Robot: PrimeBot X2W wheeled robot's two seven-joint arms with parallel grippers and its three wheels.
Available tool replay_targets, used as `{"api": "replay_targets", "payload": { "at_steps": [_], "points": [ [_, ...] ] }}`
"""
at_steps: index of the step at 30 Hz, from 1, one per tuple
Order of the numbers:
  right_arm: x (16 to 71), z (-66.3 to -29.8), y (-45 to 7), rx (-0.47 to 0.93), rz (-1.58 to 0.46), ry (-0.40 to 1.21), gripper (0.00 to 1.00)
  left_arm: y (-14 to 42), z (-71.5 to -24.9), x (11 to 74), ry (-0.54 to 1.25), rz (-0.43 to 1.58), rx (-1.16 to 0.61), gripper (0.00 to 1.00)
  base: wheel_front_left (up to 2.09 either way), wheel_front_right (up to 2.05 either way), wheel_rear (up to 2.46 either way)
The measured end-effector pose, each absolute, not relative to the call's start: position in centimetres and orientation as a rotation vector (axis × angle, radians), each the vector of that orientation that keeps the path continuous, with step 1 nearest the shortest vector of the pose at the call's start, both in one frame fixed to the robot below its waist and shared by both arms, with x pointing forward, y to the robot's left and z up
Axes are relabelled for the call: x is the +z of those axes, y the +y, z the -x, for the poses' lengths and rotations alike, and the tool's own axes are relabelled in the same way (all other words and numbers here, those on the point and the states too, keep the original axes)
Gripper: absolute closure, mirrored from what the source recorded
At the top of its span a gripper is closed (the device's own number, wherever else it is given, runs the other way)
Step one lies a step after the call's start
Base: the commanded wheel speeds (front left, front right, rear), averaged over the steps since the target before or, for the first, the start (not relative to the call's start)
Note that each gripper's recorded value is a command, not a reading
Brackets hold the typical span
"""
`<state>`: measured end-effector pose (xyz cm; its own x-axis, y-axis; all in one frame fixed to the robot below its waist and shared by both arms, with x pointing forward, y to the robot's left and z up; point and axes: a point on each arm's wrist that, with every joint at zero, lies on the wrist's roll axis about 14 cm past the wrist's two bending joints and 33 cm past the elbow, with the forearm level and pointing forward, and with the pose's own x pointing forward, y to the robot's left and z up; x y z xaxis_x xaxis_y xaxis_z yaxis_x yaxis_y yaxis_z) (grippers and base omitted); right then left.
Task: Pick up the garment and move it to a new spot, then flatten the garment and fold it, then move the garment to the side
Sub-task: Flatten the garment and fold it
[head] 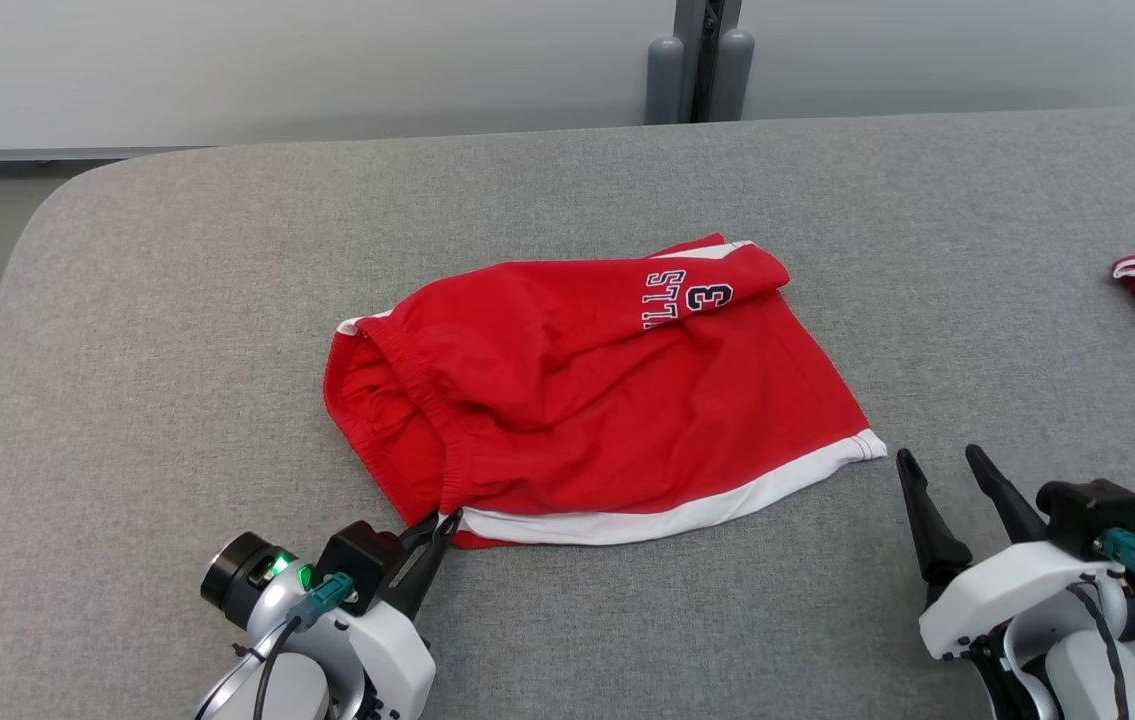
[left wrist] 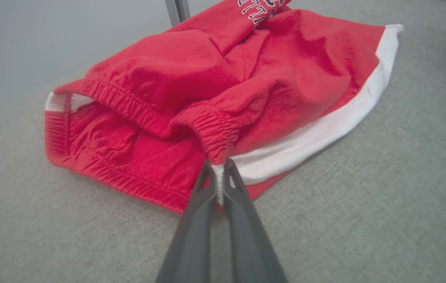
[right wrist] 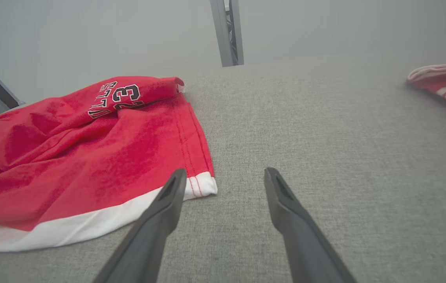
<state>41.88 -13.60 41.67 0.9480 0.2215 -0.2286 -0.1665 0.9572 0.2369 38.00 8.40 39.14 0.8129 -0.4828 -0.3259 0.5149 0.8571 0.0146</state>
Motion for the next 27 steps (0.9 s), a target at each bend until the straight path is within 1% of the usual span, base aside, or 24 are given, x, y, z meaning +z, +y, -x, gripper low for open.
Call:
{"api": "replay_targets", "payload": {
  "at_steps": [3, 4, 5, 13, 27],
  "points": [
    [41.5, -42.3, -13.5, 0.215, -0.196, 0.271, 0.0, 8.4, -38.1, 39.3, 0.313, -0.102, -0.533, 1.0, 0.0, 0.0, 0.0],
    [41.5, -42.5, -13.4, 0.231, -0.172, 0.274, 0.0, 8.5, -38.1, 39.4, 0.311, -0.102, -0.532, 1.0, 0.0, 0.0, 0.0],
    [41.2, -42.7, -13.3, 0.268, -0.097, 0.286, 0.0, 8.6, -38.2, 39.5, 0.308, -0.101, -0.53, 1.0, 0.0, 0.0, 0.0],
    [39.6, -43.5, -12.4, 0.346, 0.016, 0.337, 0.0, 8.8, -38.2, 39.3, 0.311, -0.094, -0.52, 1.0, 0.0, 0.0, 0.0],
    [37.8, -43.8, -10.8, 0.391, 0.017, 0.385, 0.0, 9.3, -38.4, 39.3, 0.309, -0.094, -0.51, 1.0, 0.0, 0.0, 0.0]
  ]
}}
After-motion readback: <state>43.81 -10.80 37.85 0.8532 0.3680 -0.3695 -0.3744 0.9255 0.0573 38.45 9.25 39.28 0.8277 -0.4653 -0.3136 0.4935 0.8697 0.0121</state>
